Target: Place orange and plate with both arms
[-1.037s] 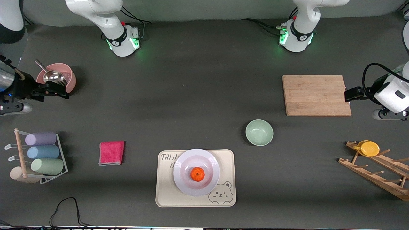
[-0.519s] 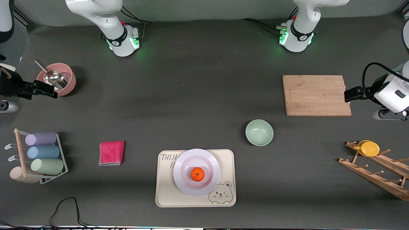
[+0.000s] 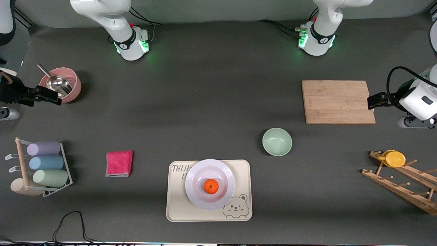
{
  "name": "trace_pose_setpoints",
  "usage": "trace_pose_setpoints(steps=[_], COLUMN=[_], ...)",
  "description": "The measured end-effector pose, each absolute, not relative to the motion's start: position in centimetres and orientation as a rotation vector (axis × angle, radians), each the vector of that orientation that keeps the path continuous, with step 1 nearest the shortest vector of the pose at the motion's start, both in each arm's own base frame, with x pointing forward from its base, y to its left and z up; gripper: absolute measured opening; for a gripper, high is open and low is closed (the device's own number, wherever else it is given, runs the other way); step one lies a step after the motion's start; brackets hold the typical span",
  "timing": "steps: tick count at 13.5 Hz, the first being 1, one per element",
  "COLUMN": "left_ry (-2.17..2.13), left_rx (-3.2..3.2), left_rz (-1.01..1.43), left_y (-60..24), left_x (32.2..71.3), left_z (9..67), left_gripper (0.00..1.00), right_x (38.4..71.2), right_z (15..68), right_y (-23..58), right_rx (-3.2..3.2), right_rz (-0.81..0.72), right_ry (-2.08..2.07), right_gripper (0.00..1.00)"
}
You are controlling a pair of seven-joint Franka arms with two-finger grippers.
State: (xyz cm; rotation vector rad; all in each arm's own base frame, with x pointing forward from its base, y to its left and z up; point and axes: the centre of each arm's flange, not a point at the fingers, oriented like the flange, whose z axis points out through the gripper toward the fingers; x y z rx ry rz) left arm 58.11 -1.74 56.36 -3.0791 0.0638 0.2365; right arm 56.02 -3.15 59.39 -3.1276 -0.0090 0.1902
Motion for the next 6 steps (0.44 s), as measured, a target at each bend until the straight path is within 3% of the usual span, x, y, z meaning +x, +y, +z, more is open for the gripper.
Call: trace_pose_setpoints(steps=[6], left_ry=[0.060], left_rx=[-3.082], left_rz=[0.210], left_y=[-1.7], left_x=[58.1], left_z=[57.4], left_gripper=[1.00], right_x=[56.0], right_z=[59.4], right_y=[-3.2], right_rx=[-3.129], right_rz=[0.190], right_ry=[-0.009], right_gripper=[1.00])
